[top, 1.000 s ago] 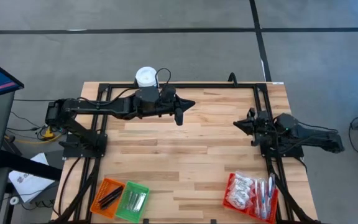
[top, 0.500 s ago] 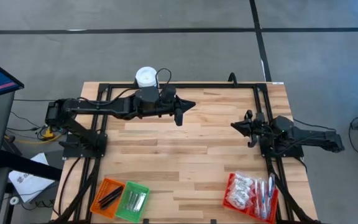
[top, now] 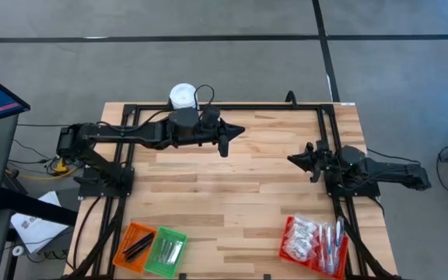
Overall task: Pick & Place Travel size toiletries
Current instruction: Return to Home Position
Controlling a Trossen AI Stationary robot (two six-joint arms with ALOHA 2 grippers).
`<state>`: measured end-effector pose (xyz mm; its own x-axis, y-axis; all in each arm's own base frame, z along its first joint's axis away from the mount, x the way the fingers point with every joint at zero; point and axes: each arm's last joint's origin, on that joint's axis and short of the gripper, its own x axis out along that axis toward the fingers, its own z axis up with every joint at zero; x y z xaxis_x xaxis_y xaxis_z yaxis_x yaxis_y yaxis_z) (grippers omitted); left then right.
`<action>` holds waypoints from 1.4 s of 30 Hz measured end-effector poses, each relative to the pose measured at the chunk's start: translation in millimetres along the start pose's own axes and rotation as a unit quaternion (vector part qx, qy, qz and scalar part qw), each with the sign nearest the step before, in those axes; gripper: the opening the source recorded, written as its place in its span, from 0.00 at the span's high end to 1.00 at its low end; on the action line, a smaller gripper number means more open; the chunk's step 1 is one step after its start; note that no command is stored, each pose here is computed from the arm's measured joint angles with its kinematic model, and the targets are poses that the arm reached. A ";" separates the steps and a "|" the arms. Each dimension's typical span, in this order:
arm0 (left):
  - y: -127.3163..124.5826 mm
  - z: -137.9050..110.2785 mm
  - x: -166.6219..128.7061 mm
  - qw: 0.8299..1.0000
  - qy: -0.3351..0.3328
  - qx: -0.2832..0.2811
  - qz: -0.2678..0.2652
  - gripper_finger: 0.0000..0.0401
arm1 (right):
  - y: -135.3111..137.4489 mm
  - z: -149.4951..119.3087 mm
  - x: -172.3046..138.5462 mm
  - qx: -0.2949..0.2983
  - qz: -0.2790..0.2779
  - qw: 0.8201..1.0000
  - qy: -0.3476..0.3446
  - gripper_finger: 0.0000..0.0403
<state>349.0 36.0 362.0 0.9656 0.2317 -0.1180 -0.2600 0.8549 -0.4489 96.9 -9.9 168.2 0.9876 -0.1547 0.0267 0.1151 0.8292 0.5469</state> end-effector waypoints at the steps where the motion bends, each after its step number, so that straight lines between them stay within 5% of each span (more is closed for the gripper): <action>1: 0.0 0.3 0.1 1.000 0.002 0.002 -0.006 1.00 | -0.1 -0.2 0.2 0.014 -0.001 1.000 0.001 1.00; 9: 1.8 8.9 -5.3 0.997 0.018 0.022 -0.073 1.00 | -0.3 -0.6 0.5 0.052 -0.002 0.999 0.004 1.00; 15: -8.9 34.5 -41.2 0.987 -0.015 0.117 -0.112 1.00 | -0.2 -0.6 0.5 0.052 -0.002 0.999 0.003 1.00; 20: -11.1 42.3 -75.6 0.977 -0.018 0.143 -0.155 1.00 | -0.2 -0.5 0.5 0.052 -0.002 0.999 0.003 1.00; 31: 21.6 -13.8 -122.7 0.974 0.032 0.128 -0.183 1.00 | 0.0 -0.2 0.5 0.052 -0.001 0.999 0.001 1.00; 42: 48.1 -46.8 -171.1 0.973 -0.026 0.112 -0.200 1.00 | -0.2 -0.3 0.5 0.052 -0.001 0.999 0.001 1.00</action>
<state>171.5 15.7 319.1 0.9898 -0.1222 0.0735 0.1367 0.9597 -0.2455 97.4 -10.0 167.9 0.9876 -0.1554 0.0227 0.1064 0.7686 0.6309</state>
